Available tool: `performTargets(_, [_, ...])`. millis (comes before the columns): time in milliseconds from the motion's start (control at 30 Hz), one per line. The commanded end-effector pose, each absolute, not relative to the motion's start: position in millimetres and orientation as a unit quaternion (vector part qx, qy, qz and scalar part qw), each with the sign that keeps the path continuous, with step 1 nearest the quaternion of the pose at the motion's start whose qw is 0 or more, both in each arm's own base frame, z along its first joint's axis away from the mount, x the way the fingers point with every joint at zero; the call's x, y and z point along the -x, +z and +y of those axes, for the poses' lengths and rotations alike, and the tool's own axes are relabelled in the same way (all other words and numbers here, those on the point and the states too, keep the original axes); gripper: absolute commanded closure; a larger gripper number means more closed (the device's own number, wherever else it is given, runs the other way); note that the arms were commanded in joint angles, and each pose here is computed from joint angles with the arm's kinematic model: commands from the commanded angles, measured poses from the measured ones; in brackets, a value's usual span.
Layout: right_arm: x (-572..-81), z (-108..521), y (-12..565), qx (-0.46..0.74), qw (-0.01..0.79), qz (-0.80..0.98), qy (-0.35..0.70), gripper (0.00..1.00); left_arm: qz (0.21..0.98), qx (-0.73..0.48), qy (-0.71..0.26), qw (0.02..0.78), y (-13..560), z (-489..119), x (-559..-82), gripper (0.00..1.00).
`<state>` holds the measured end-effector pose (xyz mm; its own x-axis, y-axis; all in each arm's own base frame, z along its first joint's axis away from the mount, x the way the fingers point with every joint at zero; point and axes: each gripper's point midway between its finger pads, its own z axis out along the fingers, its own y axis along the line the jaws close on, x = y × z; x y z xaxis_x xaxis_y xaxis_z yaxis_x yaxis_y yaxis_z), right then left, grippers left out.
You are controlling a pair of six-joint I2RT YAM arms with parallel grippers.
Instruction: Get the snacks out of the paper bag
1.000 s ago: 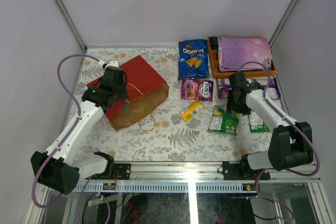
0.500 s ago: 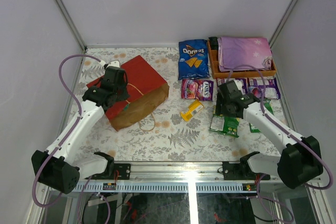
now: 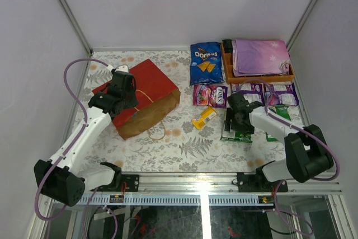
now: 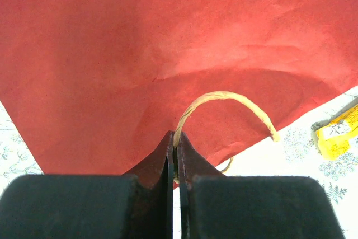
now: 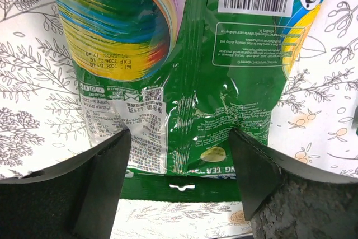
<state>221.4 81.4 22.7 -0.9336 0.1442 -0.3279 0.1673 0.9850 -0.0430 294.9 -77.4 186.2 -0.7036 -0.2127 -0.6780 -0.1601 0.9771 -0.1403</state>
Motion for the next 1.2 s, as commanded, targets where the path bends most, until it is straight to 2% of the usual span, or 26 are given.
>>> performTargets(0, [-224,69,14,-0.063,0.151,0.983,-0.087,0.21,0.915,0.094,-0.043,0.389,191,-79,-303,1.00])
performTargets(367, [-258,48,31,-0.013,0.135,0.972,-0.193,0.13,0.916,0.089,-0.050,0.387,191,-82,-303,1.00])
performTargets(667, [-263,20,63,-0.010,0.134,0.949,-0.285,0.07,0.916,0.089,-0.053,0.388,192,-83,-303,1.00])
performTargets(800, [-280,45,75,-0.029,0.186,0.960,-0.206,0.07,0.916,0.088,-0.053,0.388,192,-83,-303,1.00])
performTargets(967, [-311,121,90,-0.031,0.270,0.962,0.019,0.08,0.917,0.087,-0.053,0.387,191,-84,-304,1.00])
performTargets(1167, [-327,113,72,-0.074,0.277,0.957,0.053,0.12,0.916,0.085,-0.054,0.388,192,-84,-303,1.00])
